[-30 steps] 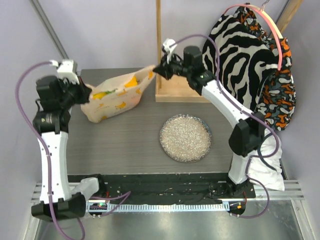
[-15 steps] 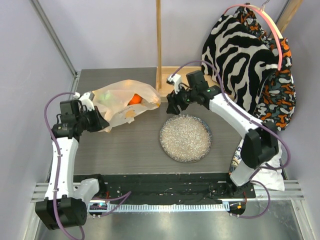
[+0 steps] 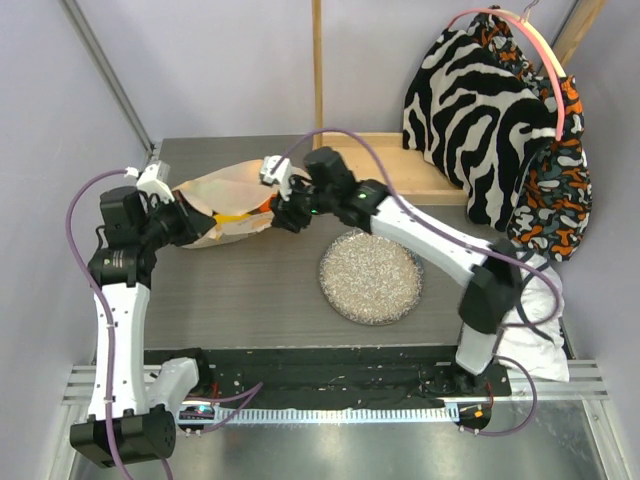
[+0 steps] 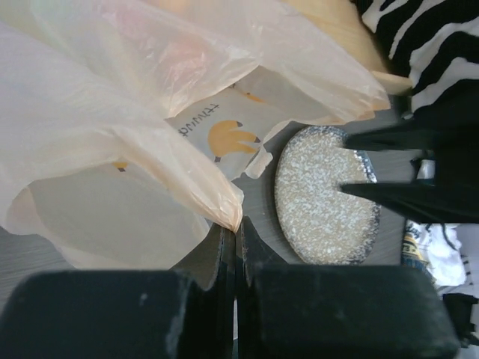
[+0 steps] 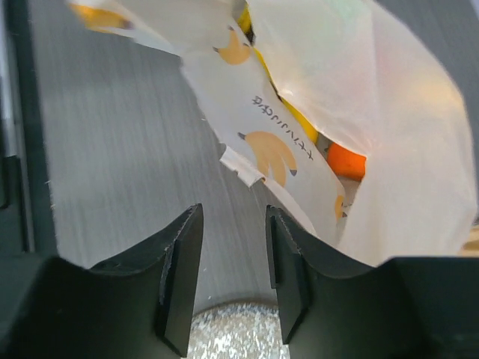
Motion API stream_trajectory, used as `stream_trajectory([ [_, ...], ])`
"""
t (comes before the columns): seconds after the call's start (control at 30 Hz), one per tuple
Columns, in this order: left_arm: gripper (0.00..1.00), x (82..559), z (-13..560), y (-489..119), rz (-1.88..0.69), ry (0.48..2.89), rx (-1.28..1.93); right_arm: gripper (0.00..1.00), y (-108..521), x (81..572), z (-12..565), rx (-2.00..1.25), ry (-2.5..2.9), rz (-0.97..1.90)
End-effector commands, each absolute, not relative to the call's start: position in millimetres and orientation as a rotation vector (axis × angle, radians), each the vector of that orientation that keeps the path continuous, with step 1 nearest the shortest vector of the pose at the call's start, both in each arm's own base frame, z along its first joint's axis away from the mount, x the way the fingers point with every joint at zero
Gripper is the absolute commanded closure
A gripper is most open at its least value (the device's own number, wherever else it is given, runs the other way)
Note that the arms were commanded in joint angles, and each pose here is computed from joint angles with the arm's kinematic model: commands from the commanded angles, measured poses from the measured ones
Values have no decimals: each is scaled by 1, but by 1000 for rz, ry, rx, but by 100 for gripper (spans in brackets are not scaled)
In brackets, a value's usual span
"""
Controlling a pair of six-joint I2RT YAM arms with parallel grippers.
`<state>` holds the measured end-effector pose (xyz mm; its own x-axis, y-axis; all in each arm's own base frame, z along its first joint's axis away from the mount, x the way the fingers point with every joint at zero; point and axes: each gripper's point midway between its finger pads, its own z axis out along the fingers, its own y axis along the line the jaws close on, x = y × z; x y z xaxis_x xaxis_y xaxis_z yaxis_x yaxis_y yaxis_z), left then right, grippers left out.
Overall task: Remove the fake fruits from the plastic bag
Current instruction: Adjust the plastic bag at the center of the board.
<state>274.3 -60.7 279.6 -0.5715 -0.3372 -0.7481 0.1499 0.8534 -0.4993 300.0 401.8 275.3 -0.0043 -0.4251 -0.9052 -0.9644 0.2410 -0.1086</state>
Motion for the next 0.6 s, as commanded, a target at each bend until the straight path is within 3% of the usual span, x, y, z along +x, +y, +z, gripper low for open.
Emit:
stream_trajectory([
  [0.0,100,268,333,-70,-709,1950,-103,58,443,358,255,-1143,1676,598],
  [0.03,100,264,340,-72,-719,1949,-95,59,453,365,267,-1121,1650,591],
  [0.23,100,235,346,-77,-709,1988,-37,62,468,401,207,-1067,1738,353],
  [0.43,100,218,345,-73,-637,1975,0,62,454,347,164,-1258,1794,433],
  [0.5,100,216,336,-68,-602,2004,-7,62,447,327,179,-1289,1772,509],
  [0.53,100,217,330,-65,-578,2018,0,65,443,321,183,-1292,1770,520],
  [0.57,100,216,326,-64,-567,2024,7,79,438,315,197,-1285,1748,534],
])
